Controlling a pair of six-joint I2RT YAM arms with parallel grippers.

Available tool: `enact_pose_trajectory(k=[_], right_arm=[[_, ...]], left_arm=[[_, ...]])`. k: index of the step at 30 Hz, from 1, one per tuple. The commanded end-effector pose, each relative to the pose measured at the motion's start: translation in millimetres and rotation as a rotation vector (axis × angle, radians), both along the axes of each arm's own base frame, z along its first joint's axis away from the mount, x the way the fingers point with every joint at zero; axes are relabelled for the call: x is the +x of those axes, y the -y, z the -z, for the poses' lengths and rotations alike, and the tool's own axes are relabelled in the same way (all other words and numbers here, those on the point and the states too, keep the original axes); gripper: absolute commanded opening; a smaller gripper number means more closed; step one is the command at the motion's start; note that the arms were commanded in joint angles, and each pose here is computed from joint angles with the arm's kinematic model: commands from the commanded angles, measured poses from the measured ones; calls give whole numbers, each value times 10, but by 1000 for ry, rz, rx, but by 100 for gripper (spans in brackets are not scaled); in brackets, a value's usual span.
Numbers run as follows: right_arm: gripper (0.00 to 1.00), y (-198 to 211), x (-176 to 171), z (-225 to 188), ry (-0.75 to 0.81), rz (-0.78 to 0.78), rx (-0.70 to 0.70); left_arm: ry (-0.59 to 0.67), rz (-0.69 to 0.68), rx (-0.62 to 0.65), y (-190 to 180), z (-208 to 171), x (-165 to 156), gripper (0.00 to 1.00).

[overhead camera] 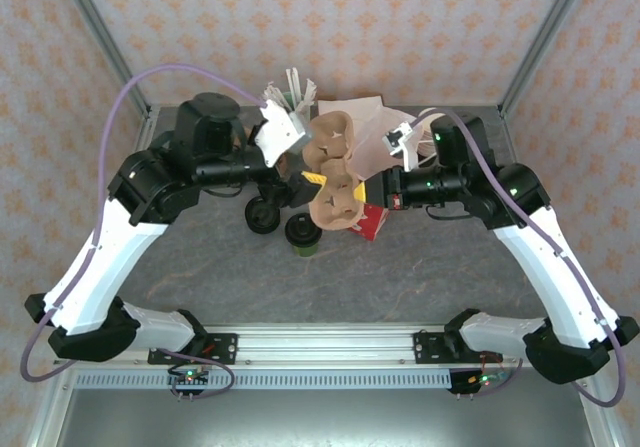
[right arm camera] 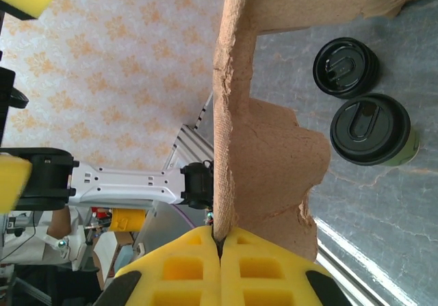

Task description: Pack the takeout coffee

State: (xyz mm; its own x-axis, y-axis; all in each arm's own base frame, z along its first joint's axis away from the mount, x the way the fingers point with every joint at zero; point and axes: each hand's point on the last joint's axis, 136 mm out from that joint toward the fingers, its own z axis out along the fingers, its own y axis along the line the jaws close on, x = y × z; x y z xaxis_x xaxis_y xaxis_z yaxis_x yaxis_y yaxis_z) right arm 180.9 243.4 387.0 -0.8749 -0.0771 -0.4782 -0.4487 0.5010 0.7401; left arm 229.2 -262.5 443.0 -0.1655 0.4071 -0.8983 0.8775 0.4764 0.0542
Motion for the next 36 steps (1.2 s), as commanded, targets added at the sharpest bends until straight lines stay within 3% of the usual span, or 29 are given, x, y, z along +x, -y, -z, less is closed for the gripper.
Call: enact_pose_trajectory(k=[1,8,14,19,24,29,36], right_arm=[[0,-41,-64,44,-33,-44,0],[0,-126,-68,72,-78,-86,18],[0,-135,-91,65,-77,-105,21],[0,-150,-106,72,-80,-122,23],[0,-158,-96,63,-80,-127,21],[0,-158,-120,42,-75,-138,26],[0,-155,-137,24,-70,-145,29]], left_arm=[[4,25,133,52,314,47,80],[-59,107,249,141,650,41,78],[-26,66,309,82,783,164,78],[-35,60,349,83,820,232,70],[-18,51,334,109,776,277,67],[1,41,315,119,711,304,76],[-5,60,331,124,764,308,72]])
